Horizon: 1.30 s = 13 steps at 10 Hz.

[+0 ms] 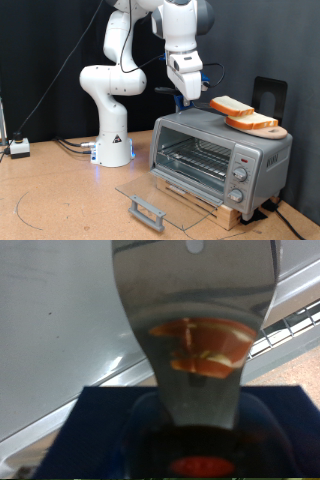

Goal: Make a piece of toast with the oven

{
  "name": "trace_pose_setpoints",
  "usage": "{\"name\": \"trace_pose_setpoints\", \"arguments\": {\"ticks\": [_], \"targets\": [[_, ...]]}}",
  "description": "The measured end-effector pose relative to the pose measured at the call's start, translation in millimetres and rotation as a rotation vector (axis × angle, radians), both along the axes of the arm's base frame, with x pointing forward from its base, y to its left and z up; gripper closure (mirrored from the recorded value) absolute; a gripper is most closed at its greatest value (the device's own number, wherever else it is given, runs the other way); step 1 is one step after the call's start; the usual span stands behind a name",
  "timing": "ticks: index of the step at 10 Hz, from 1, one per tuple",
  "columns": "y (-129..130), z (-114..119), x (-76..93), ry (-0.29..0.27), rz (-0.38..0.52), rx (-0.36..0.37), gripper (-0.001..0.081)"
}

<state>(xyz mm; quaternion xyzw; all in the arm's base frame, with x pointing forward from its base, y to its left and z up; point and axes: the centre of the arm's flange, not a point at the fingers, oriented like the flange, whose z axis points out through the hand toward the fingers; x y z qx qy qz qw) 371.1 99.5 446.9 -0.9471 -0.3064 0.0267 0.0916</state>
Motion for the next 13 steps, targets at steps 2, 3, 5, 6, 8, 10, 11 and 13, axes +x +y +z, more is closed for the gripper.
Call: {"name": "trace_pose_setpoints", "arguments": {"ticks": [2, 3, 5, 6, 8, 10, 11, 13], "targets": [[10, -2, 3.5, -0.02, -0.008, -0.02, 0.041], [17, -3, 6.1, -0.031, -0.008, -0.027, 0.041], [29, -3, 10.1, -0.04, -0.012, -0.036, 0.041], [34, -4, 11.7, -0.04, -0.015, -0.039, 0.041], [45, -6, 15.3, -0.035, -0.021, -0.041, 0.041], [55, -10, 20.1, -0.033, -0.04, -0.042, 0.041], [60, -12, 24.2, -0.037, -0.052, -0.04, 0.041], [70, -14, 34.9, -0.045, -0.072, -0.027, 0.041]]}}
